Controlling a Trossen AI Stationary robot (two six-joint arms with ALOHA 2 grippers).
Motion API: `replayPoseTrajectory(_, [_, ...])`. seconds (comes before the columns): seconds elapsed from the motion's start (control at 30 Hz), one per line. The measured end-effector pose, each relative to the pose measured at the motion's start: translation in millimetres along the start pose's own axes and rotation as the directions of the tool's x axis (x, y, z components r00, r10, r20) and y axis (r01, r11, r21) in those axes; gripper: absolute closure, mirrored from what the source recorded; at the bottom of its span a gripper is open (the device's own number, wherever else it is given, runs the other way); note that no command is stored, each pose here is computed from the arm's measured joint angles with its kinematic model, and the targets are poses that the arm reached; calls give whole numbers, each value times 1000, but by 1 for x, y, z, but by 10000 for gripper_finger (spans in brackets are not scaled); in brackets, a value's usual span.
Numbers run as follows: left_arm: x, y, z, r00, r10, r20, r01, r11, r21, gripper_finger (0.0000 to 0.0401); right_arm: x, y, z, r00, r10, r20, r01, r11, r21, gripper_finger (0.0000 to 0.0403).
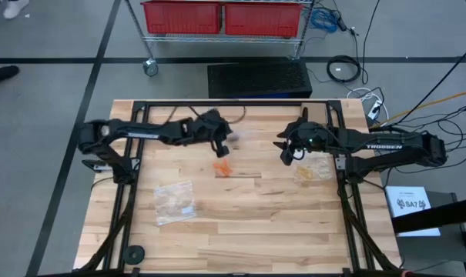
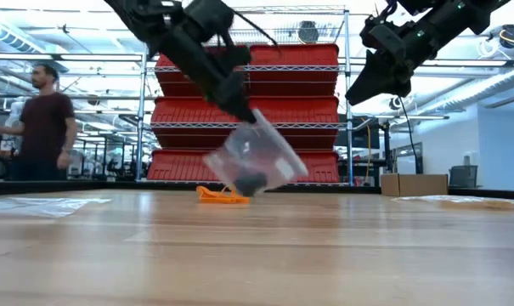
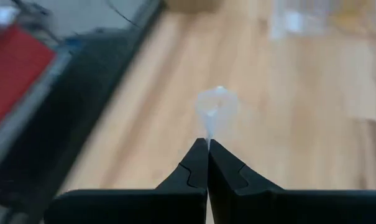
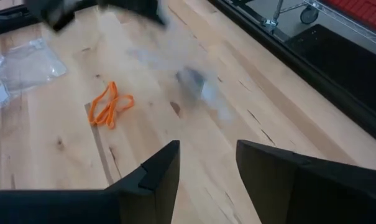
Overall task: Sort rubber bands
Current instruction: Close the transparent zip bag containing the black rubber bands
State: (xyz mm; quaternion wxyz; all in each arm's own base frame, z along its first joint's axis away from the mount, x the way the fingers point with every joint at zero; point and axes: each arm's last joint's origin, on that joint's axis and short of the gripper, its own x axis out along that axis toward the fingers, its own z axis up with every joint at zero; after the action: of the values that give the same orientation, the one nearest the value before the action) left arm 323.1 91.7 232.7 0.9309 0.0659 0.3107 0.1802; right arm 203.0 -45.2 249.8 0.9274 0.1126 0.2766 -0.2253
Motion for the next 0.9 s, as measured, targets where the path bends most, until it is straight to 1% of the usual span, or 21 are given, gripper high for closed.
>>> replayPoseTrajectory(0.1, [16,-15,-8,995,-95,-34,96,995,14,401,0,0,0,1000,8,-2,-8,1000,8,252])
replayPoseTrajectory(0.2, [28,-29,-4,980,-197,-27,197,980,19,392,0,0,-1,1000,10,-11,-10,1000,25,252])
replayPoseTrajectory(0.3, [38,-43,0,948,-318,-13,318,948,31,370,0,2,-1,999,50,-22,-49,997,54,252])
replayPoseTrajectory(0.4, [45,-53,6,916,-399,42,397,917,48,343,0,2,-3,996,81,-41,-77,991,105,252])
replayPoseTrajectory(0.47, [48,-56,11,901,-426,80,423,904,54,324,0,2,-5,995,76,-65,-67,989,134,252])
replayPoseTrajectory(0.63, [51,-58,19,860,-494,129,498,867,4,275,1,1,-11,990,63,-124,-38,980,196,237])
replayPoseTrajectory(0.73, [50,-56,24,838,-522,160,530,848,-9,251,2,2,-12,985,92,-146,-56,970,236,221])
replayPoseTrajectory(0.8, [50,-53,24,834,-529,155,538,843,-14,242,5,3,-13,981,104,-163,-55,960,276,211])
replayPoseTrajectory(0.9, [51,-45,22,848,-512,140,521,853,-33,242,17,4,-19,969,101,-227,-25,949,314,211])
